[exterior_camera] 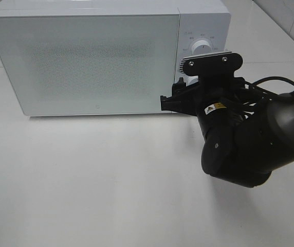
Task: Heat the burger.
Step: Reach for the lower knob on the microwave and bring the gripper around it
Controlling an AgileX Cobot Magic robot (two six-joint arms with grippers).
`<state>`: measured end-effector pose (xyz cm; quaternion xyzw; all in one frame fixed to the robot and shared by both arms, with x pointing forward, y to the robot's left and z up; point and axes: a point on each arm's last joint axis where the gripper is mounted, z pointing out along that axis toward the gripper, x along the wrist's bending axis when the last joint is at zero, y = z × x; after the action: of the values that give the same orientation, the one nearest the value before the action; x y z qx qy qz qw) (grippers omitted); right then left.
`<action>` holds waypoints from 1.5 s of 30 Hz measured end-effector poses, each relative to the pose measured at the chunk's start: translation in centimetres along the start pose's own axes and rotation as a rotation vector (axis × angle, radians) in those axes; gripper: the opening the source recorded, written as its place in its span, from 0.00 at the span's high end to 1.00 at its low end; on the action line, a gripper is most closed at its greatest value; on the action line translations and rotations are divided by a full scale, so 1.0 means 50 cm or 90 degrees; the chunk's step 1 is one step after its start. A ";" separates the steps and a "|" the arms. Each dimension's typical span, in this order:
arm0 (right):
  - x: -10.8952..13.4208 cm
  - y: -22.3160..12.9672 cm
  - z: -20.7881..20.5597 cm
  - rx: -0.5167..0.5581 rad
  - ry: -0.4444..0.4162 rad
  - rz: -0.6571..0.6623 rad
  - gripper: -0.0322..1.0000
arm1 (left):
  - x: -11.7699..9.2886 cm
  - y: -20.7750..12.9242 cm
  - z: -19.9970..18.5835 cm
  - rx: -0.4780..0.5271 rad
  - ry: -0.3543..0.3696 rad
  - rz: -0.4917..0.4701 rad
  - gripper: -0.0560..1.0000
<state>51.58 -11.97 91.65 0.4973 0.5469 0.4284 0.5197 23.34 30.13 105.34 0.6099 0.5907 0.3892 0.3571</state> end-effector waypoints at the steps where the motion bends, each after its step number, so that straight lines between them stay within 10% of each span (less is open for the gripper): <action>1: 0.001 0.000 0.011 -0.003 -0.003 0.007 0.24 | 0.000 0.000 0.000 0.000 0.000 0.000 0.01; 33: 0.007 -0.038 0.093 0.016 0.012 0.044 0.24 | 0.000 0.000 0.000 0.000 0.000 0.000 0.01; 45: 0.007 -0.040 0.093 0.016 0.015 0.048 0.48 | 0.000 0.000 0.000 0.000 0.000 0.000 0.01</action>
<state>56.03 -12.14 89.21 0.5191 0.5392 0.4464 0.4904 23.34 30.13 105.34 0.6099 0.5907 0.3892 0.3571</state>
